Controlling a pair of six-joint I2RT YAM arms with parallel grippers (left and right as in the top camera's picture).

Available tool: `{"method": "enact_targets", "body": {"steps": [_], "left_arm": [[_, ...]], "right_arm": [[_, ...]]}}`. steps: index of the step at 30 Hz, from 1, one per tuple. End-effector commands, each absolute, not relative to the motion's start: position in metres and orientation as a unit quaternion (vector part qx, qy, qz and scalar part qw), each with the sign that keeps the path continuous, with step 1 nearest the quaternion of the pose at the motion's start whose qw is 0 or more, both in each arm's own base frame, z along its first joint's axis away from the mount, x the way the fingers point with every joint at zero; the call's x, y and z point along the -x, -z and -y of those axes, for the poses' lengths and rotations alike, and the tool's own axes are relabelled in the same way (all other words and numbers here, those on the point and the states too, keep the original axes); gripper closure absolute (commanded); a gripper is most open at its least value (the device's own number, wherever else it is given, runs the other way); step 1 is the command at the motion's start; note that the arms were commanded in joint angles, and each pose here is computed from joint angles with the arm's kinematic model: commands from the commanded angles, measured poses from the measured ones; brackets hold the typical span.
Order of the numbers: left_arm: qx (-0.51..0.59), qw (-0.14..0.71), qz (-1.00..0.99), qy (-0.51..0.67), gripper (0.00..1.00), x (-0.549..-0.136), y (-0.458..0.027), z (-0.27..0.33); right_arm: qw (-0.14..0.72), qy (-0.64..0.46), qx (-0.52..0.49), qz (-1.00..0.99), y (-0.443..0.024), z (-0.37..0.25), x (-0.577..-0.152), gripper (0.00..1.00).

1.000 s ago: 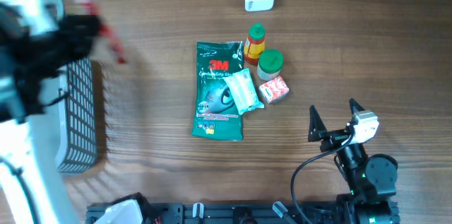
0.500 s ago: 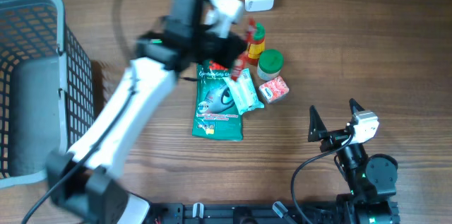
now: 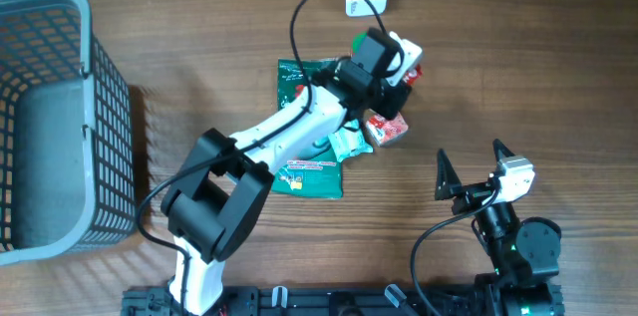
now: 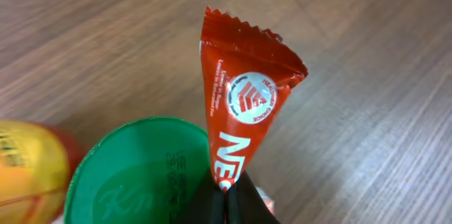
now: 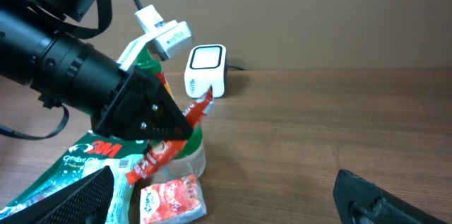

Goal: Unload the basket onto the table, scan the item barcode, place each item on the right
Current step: 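Carry the Nescafe stick out and lay it right of the snack packet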

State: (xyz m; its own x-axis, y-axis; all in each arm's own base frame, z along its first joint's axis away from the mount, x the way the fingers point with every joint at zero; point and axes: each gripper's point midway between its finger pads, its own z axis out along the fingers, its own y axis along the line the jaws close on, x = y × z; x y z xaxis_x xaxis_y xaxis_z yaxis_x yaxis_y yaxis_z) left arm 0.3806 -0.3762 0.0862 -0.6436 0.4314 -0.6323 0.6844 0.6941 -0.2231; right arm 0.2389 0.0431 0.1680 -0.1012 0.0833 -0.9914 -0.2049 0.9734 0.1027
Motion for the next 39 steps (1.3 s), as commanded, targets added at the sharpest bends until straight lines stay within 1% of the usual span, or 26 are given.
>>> {"method": "enact_targets", "body": {"steps": [1,8,17,19,23,25,26,27,33,35,37,39], "left_arm": [[-0.329,0.254,-0.884,0.213,0.96,-0.365,-0.059,0.384],[-0.343,0.267,-0.872,0.225,0.95,-0.356,-0.066,0.401],[-0.322,0.276,-0.873,0.240,0.89,-0.359,-0.073,0.408],[-0.322,0.278,-0.872,0.241,0.83,-0.360,-0.073,0.408],[-0.321,0.291,-0.867,0.247,0.75,-0.363,-0.081,0.412],[-0.319,0.306,-0.860,0.255,0.68,-0.366,-0.091,0.415],[-0.319,0.313,-0.857,0.257,0.61,-0.368,-0.098,0.416],[-0.317,0.321,-0.854,0.259,0.57,-0.369,-0.106,0.416],[-0.281,0.396,-0.843,0.231,0.38,-0.393,-0.170,0.390],[-0.269,0.422,-0.835,0.230,0.30,-0.398,-0.200,0.377],[-0.260,0.441,-0.826,0.235,0.25,-0.400,-0.225,0.367],[-0.246,0.470,-0.812,0.241,0.21,-0.401,-0.261,0.351]], "right_arm": [[0.670,-0.108,0.033,-0.734,-0.169,-0.042,-0.239,0.00],[0.670,-0.109,0.033,-0.734,-0.169,-0.042,-0.239,0.00],[0.670,-0.108,0.033,-0.734,-0.169,-0.042,-0.239,0.00],[0.670,-0.109,0.033,-0.734,-0.169,-0.042,-0.239,0.00],[0.670,-0.109,0.033,-0.734,-0.169,-0.042,-0.239,0.00],[0.670,-0.108,0.033,-0.734,-0.169,-0.042,-0.239,0.00],[0.670,-0.108,0.033,-0.734,-0.169,-0.042,-0.239,0.00],[0.670,-0.108,0.033,-0.734,-0.169,-0.042,-0.239,0.00],[0.670,-0.109,0.033,-0.734,-0.169,-0.042,-0.239,0.00],[0.670,-0.109,0.033,-0.734,-0.169,-0.042,-0.239,0.00],[0.670,-0.109,0.033,-0.734,-0.169,-0.042,-0.239,0.00],[0.670,-0.108,0.033,-0.734,-0.169,-0.042,-0.239,0.00]]}}
